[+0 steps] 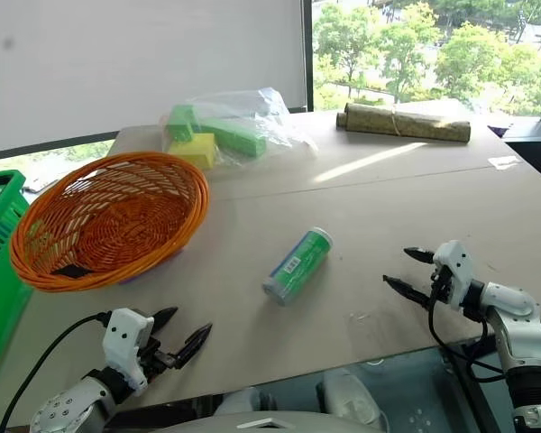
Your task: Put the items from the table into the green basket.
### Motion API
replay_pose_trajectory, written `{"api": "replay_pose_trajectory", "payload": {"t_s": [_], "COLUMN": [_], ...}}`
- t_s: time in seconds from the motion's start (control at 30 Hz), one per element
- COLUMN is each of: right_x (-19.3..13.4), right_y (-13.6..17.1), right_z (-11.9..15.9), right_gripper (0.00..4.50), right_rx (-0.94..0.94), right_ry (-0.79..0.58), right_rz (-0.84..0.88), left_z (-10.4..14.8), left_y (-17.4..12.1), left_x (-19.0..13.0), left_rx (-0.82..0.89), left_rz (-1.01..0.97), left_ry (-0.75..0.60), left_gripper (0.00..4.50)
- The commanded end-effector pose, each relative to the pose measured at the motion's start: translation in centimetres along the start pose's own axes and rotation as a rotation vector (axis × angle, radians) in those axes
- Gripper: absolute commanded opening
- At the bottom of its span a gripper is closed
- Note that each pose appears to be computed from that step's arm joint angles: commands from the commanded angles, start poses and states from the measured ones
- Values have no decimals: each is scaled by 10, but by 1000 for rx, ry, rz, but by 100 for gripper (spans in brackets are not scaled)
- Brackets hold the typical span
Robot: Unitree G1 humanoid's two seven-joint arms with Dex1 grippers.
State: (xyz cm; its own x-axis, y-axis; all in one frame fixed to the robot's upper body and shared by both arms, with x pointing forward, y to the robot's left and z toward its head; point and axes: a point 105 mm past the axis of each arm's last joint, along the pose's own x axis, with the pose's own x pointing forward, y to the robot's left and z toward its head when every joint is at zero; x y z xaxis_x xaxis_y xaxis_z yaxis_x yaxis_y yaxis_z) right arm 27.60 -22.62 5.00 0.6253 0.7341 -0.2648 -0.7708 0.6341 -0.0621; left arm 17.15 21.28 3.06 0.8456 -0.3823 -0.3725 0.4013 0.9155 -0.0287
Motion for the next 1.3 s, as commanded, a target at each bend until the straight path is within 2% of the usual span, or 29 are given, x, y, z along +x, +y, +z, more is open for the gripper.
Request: {"api": "replay_pose_trajectory", "payload": {"t_s": [0.03, 0.57, 0.63, 0.73, 0.8, 0.97, 1.07, 1.17, 1.3], "right_x": [-1, 13, 17, 31, 49, 96, 120, 144, 175], "right_y": [-8, -11, -12, -5, 3, 46, 84, 104, 119], "right_z": [14, 24, 35, 68, 87, 134, 160, 171, 178], "right_gripper": [450, 450, 450, 450, 450, 450, 450, 450, 450], "right_rx": [-36, 5, -14, -32, -141, -335, -456, -605, -846], "right_ry": [-40, -90, -123, -208, -197, -211, -269, -247, -206], "right_rz": [0, 34, 35, 97, 134, 337, 518, 598, 621], "left_z": [6, 17, 17, 18, 21, 36, 52, 56, 52], "left_y": [0, 6, 6, 7, 7, 5, 2, -5, -15], "left_x": [-5, -7, -9, -13, -17, -34, -48, -59, -67], "left_rx": [10, -24, -42, -71, -78, -128, -145, -155, -171], "left_rz": [13, 53, 56, 68, 88, 134, 164, 165, 129], "left_ry": [-28, -101, -108, -123, -143, -220, -290, -302, -286], "left_gripper": [447, 447, 447, 447, 447, 447, 447, 447, 447]}}
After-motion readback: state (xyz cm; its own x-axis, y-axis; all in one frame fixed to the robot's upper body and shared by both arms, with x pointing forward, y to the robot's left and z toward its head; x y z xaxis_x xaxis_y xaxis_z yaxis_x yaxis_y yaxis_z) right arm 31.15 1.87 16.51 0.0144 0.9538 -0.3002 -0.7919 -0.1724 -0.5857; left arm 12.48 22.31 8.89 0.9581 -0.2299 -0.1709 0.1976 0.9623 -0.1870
